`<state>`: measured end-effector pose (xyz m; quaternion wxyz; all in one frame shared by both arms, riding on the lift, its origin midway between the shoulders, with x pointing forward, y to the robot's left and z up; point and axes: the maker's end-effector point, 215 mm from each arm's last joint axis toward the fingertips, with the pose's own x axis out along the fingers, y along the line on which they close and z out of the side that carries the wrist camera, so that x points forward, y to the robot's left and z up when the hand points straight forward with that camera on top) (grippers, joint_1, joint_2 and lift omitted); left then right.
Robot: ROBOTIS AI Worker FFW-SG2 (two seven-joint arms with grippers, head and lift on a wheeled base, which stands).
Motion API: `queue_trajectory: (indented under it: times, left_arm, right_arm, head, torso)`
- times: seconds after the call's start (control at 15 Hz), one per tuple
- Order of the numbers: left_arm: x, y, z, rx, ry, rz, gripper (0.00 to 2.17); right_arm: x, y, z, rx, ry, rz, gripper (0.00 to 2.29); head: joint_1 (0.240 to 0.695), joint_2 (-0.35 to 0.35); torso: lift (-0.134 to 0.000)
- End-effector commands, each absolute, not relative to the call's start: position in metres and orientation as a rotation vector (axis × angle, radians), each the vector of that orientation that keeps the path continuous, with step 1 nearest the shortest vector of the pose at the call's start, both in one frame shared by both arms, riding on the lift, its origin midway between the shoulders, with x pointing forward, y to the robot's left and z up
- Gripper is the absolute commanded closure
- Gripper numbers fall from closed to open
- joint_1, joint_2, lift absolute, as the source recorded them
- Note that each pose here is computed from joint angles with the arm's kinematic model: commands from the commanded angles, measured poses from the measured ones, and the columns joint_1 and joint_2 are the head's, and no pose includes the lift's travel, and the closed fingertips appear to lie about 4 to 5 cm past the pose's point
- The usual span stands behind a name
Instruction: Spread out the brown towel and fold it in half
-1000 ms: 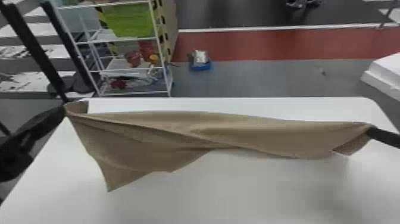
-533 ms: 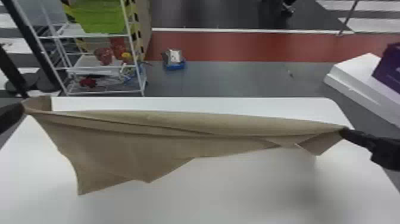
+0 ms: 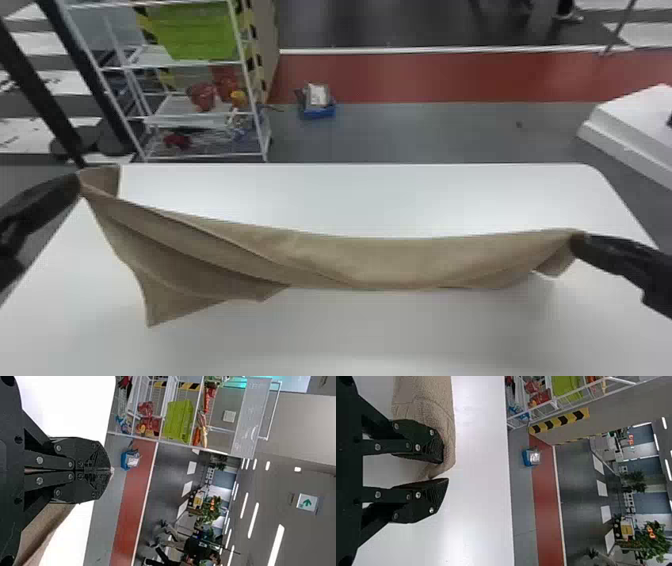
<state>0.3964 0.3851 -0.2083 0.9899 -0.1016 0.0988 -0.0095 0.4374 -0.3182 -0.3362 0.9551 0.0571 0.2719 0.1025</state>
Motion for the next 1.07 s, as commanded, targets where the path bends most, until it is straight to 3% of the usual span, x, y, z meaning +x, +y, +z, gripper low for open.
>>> queue_trajectory:
  times: [0.0, 0.27, 0.47, 0.6, 0.73, 1.0]
  left_arm:
    - [0.395, 0.389, -0.213, -0.207, 0.206, -0.012, 1.62]
    - [0.391, 0.399, -0.219, -0.207, 0.217, 0.007, 1.62]
    - [0.391, 0.398, -0.220, -0.208, 0.219, 0.004, 1.62]
    - [0.391, 0.397, -0.221, -0.208, 0.222, 0.000, 1.62]
    - [0.390, 0.399, -0.223, -0.207, 0.227, 0.004, 1.62]
    - [0.388, 0.405, -0.225, -0.206, 0.230, 0.017, 1.62]
  right_arm:
    - [0.400, -0.302, -0.354, 0.105, 0.611, 0.244, 0.01]
    - [0.344, -0.290, -0.404, 0.137, 0.774, 0.266, 0.05]
    - [0.331, -0.299, -0.415, 0.161, 0.820, 0.235, 0.05]
    - [0.339, -0.300, -0.407, 0.208, 0.779, 0.236, 0.05]
    - [0.352, -0.271, -0.378, 0.285, 0.649, 0.401, 0.05]
    - [0.351, -0.237, -0.342, 0.212, 0.523, 0.522, 0.07]
  head:
    - [0.695, 0.080]
    - [0.695, 0.141]
    - [0.695, 0.169]
    - [0.695, 0.164]
    - [0.695, 0.155]
    - [0.695, 0.227]
  torso:
    - [-0.124]
    - [-0.124]
    - [-0.124]
    - [-0.124]
    - [-0.124]
    - [-0.124]
